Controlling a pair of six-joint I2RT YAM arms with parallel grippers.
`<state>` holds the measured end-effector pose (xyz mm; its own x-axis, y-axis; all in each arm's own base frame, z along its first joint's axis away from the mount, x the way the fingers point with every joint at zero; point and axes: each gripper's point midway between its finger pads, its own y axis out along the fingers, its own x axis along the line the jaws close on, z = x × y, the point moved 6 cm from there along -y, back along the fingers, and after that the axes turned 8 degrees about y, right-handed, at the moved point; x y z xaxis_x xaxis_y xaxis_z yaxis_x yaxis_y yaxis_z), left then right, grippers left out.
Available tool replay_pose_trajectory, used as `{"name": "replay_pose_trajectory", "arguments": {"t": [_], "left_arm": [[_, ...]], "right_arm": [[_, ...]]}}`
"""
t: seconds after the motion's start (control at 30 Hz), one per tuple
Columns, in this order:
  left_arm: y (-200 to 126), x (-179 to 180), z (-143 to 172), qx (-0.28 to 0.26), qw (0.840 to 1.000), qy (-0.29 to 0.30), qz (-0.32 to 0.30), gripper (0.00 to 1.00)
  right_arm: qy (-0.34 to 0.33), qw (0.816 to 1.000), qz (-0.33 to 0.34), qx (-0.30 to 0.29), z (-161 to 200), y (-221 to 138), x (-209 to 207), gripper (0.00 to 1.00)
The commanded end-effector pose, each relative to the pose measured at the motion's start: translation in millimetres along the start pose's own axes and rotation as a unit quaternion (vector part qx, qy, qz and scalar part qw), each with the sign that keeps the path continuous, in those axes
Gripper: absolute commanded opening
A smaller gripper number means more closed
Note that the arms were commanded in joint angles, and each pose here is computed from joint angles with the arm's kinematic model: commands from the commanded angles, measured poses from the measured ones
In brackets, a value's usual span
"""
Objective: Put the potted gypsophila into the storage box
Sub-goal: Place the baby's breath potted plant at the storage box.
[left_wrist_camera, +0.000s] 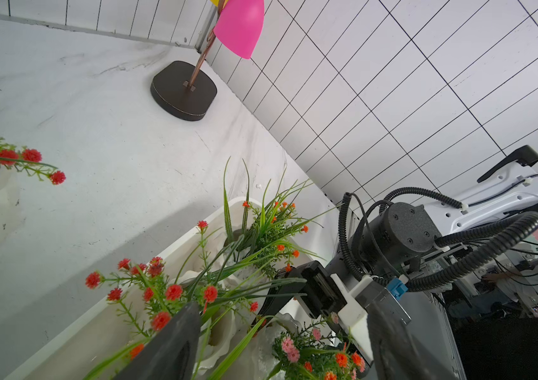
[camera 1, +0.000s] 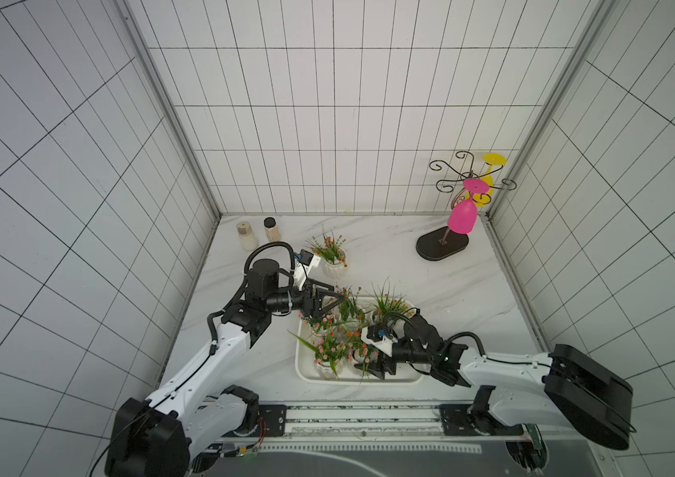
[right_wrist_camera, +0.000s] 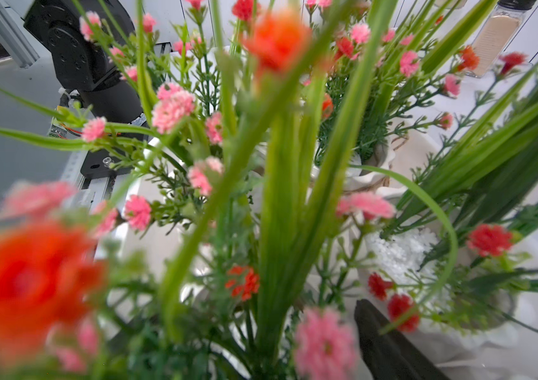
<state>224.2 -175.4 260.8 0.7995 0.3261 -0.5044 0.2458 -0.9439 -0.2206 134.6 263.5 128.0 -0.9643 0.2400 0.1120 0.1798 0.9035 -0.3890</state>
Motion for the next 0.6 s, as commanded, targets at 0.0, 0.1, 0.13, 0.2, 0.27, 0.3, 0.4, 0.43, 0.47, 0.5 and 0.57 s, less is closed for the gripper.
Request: {"name": "replay_pose_trajectory", "arguments": {"t": [0.0,0.1,0.13,0.2,0.27,0.3,0.4,0.43,0.47,0.5,0.57], "left_arm": [[0,-2,-6,-0.002,1.0,0.012,0.0,0.79],[0,-2,-5,-0.002,1.0,0.012,0.0,0.79],[0,-2,-5,-0.002,1.0,0.011,0.0,0.79],[0,-2,-4,-0.002,1.0,0.011,0.0,0.79],[1,-2,-4,-0.001,1.0,0.011,0.001,0.79],[1,-3,-5,-0.001,1.0,0.011,0.001,0.79],[1,-3,-4,0.0,1.0,0.013,0.002,0.79],[1,-3,-4,0.0,1.0,0.012,0.002,0.79],[1,-3,-4,-0.001,1.0,0.013,0.002,0.79],[1,-3,-5,-0.001,1.0,0.013,0.002,0.79],[1,-3,-4,0.0,1.0,0.012,0.001,0.79]], "right_arm": [[-0.026,0.999,-0.016,-0.036,-12,1,5,0.71],[-0.026,0.999,-0.017,-0.024,-9,3,5,0.72],[-0.028,0.999,-0.018,-0.022,-9,3,5,0.72],[-0.029,0.999,-0.018,-0.02,-7,3,5,0.72],[-0.03,0.999,-0.017,-0.017,-5,4,5,0.73],[-0.031,0.999,-0.018,-0.016,-4,4,5,0.73],[-0.028,0.999,-0.022,-0.015,-2,5,5,0.75],[-0.027,0.999,-0.024,-0.015,-1,6,6,0.75],[-0.026,0.999,-0.025,-0.013,0,6,6,0.75],[-0.025,0.999,-0.025,-0.012,1,7,5,0.75],[-0.024,0.999,-0.026,-0.009,2,9,5,0.76]]}}
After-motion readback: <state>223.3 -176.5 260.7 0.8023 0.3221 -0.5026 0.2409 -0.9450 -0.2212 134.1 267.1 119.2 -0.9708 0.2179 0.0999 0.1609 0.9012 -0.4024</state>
